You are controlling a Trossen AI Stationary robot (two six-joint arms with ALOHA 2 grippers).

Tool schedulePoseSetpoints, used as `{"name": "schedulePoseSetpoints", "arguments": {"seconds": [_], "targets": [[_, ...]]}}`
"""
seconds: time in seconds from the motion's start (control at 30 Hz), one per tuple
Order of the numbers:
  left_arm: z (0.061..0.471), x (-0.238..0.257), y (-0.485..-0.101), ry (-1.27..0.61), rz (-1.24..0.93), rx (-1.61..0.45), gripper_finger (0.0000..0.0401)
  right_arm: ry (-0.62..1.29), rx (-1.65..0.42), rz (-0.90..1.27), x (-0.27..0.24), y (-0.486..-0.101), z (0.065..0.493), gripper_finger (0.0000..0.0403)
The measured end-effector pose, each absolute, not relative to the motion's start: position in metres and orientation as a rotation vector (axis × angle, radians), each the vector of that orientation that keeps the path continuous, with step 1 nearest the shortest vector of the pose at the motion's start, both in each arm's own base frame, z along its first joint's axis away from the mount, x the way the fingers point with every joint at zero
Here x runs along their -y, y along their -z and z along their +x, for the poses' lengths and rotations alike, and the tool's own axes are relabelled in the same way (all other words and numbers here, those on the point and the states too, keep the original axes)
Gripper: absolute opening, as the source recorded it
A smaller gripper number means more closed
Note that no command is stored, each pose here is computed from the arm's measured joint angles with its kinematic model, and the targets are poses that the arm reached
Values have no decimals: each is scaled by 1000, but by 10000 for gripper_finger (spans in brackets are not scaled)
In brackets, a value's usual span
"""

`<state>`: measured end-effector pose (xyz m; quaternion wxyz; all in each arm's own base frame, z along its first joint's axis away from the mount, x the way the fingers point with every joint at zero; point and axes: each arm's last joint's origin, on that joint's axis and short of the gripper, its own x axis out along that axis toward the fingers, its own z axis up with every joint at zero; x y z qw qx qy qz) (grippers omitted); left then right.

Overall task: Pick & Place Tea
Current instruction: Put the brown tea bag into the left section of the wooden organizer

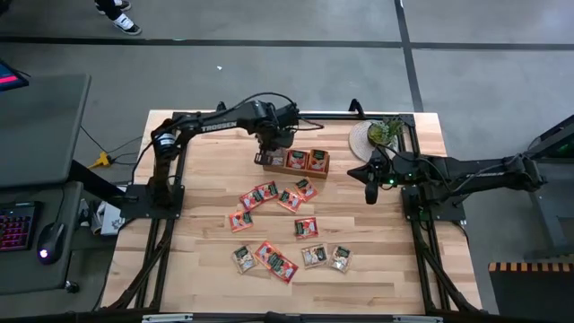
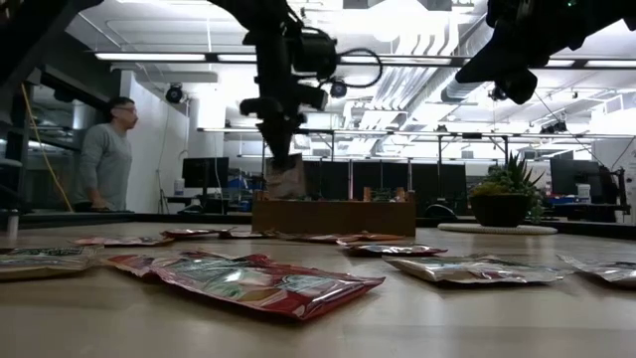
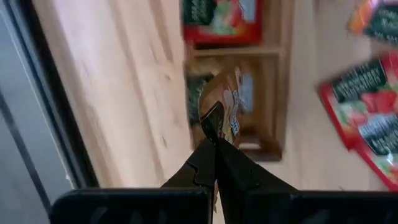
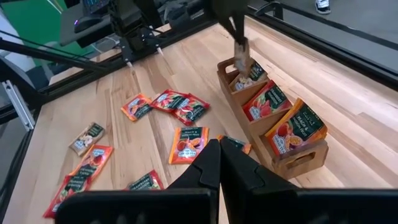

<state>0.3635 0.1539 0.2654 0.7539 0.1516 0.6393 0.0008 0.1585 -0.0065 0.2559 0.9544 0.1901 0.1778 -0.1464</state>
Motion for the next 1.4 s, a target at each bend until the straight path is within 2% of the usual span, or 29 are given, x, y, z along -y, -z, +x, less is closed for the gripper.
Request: {"name": "schedulePoseSetpoints", "arguments": {"seconds": [0.53,0.8,0.93,1.23,1.4], "targets": [[373,-158,-236,32,311,-1480,0,305,-363,384,7,-256,158,0],[374,-159,-238,6,333,-1478,8,305,-363,384,7,-256,158,0],[373,-159,-237,13,328,-1483,30,305,-365,384,7,-255,158,0],[373,-159,-237,0,335,-1488,111,307,-372,383,7,-255,158,0],[372,-160,-240,-54,348,-1518,132,294,-375,386,6,-255,158,0]]}}
